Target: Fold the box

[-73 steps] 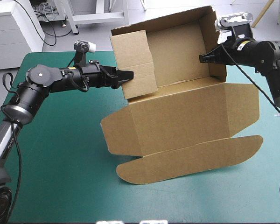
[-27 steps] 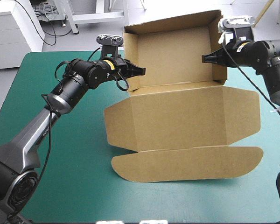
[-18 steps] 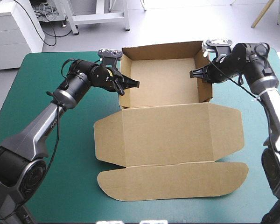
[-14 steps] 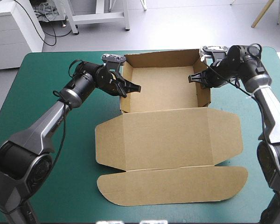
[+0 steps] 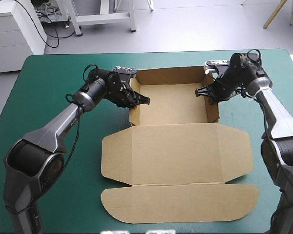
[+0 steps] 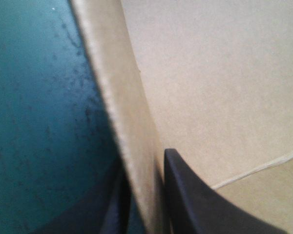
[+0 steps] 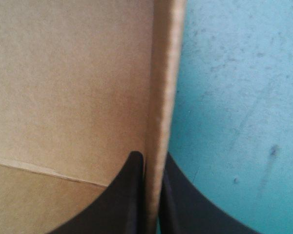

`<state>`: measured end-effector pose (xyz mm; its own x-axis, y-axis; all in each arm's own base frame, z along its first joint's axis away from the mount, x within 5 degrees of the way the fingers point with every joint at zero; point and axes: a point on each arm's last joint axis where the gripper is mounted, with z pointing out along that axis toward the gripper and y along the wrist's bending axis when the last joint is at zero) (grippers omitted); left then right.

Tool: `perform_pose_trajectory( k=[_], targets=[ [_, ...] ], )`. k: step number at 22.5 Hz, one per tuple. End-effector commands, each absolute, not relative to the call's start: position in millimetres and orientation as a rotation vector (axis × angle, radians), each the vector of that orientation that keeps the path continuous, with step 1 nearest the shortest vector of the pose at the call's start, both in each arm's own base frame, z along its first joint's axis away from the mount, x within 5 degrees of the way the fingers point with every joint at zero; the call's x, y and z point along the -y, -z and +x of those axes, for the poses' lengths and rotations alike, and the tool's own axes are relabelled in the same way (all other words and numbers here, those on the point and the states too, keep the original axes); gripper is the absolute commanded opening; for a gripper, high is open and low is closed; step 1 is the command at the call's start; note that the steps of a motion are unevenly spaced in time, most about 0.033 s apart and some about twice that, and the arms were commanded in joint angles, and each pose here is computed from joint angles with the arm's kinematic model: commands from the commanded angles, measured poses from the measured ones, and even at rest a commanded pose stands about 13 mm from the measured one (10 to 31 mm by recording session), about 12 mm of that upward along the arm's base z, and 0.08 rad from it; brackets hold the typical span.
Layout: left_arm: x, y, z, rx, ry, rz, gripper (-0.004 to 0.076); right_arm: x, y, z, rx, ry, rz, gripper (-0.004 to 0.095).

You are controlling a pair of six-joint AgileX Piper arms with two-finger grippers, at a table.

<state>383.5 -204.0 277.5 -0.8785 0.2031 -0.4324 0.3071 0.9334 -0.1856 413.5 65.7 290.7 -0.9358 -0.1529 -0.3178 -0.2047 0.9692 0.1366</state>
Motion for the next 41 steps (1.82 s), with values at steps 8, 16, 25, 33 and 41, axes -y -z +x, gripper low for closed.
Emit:
perform_pose_trajectory(
  k=[8, 16, 25, 33, 41],
  targets=[
    [203.5, -329.2, 378.6, -2.542, 0.366, 0.427, 0.0659, -65.6, -325.1, 402.8, -2.724, -0.250, -0.303, 0.0880],
    [194.5, -370.0, 368.8, -2.560, 0.279, 0.506, 0.0658, -54.9, -382.7, 371.8, -2.559, -0.143, -0.316, 0.0877],
    [168.7, -443.5, 318.2, -2.379, 0.271, 0.619, 0.0658, -47.8, -452.5, 320.9, -2.310, -0.122, -0.299, 0.0877],
    [124.0, -490.5, 228.5, -2.235, 0.255, 0.718, 0.0175, -49.6, -442.8, 329.7, -2.337, -0.134, -0.299, 0.0877],
    [88.0, -436.2, 159.9, -2.336, 0.215, 0.777, -0.0010, -55.8, -390.7, 373.2, -2.479, -0.153, -0.304, 0.0877]
  ],
)
